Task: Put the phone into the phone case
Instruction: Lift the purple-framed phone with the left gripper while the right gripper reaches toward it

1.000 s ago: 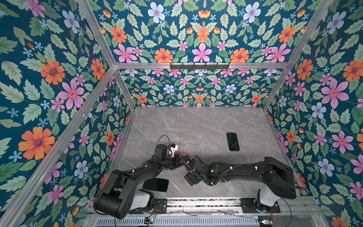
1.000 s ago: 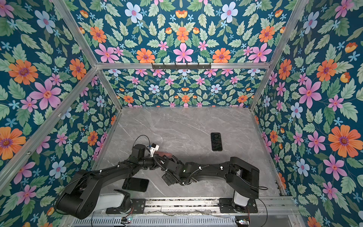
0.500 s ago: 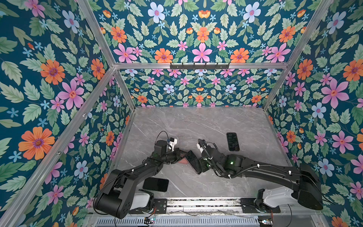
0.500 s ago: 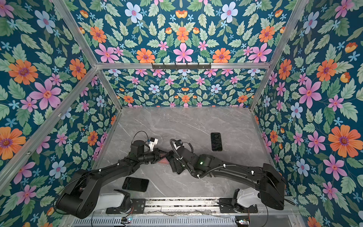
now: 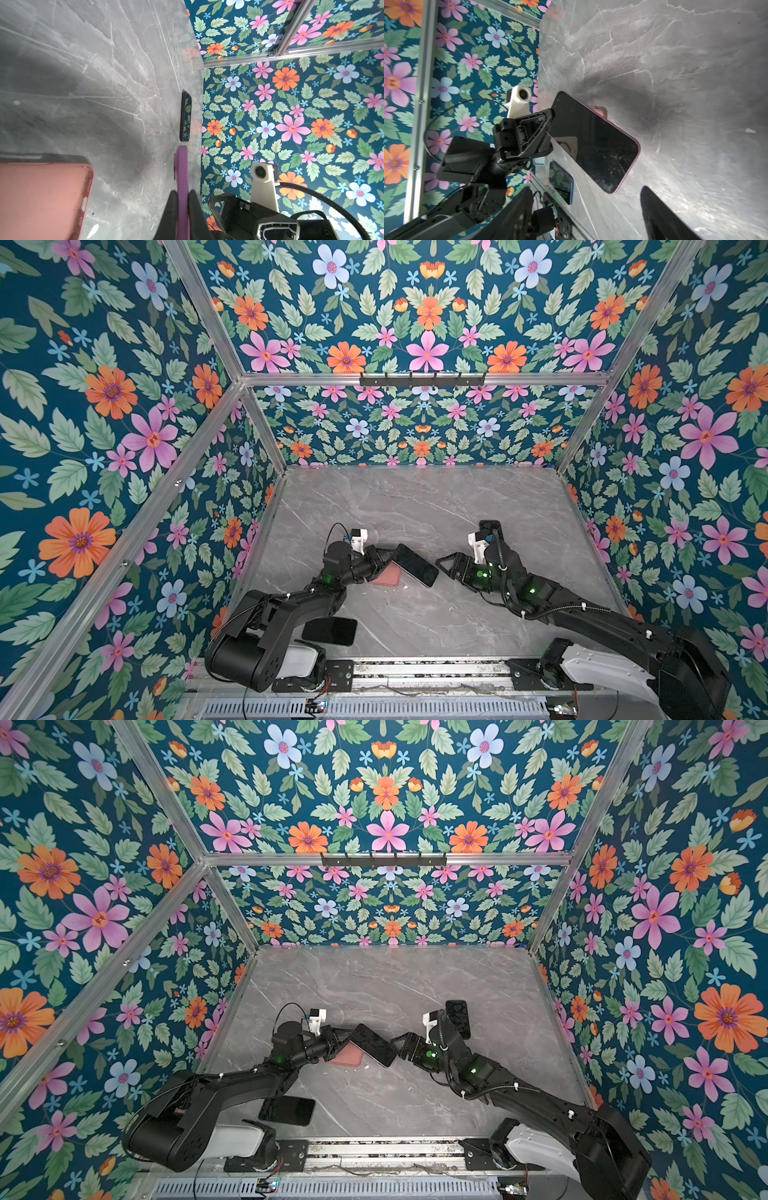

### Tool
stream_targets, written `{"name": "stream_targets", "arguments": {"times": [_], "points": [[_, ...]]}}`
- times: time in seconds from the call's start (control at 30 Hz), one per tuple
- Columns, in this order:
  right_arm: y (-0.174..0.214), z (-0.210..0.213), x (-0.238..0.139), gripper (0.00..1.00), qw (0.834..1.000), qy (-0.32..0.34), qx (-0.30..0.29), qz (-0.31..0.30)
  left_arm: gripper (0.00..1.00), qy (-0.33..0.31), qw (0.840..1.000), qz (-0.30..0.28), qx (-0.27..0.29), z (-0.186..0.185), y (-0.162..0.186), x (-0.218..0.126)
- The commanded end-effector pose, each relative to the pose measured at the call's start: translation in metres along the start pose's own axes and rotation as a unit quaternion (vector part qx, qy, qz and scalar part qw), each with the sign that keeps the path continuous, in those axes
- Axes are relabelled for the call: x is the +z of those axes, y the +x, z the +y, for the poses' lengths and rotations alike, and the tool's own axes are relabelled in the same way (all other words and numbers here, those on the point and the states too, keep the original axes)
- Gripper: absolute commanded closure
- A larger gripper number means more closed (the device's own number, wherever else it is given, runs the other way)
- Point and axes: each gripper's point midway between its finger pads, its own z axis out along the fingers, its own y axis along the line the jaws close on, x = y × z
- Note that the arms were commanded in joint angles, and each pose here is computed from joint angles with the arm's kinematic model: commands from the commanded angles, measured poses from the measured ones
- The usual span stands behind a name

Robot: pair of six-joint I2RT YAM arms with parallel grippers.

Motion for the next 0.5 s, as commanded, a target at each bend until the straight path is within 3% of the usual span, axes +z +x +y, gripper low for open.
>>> {"name": "stream_targets", "arguments": {"times": [0.0, 0.23, 0.47], "points": [[-0.006, 0.016, -0.001, 0.25, 0.997, -0.044, 0.065, -0.007, 1.0, 0.054, 0.998, -0.023, -0.01, -0.026, -0.008, 0.0], [0.0, 0.003, 0.001, 0.26, 0.988, -0.085, 0.126, -0.014, 1.0, 0.072, 0.997, -0.023, -0.022, -0.034, -0.003, 0.005], [-0.002, -0.006, -0.003, 0.26, 0.986, -0.094, 0.137, -0.034, 1.0, 0.088, 0.995, -0.027, -0.033, -0.038, -0.003, 0.004]]}}
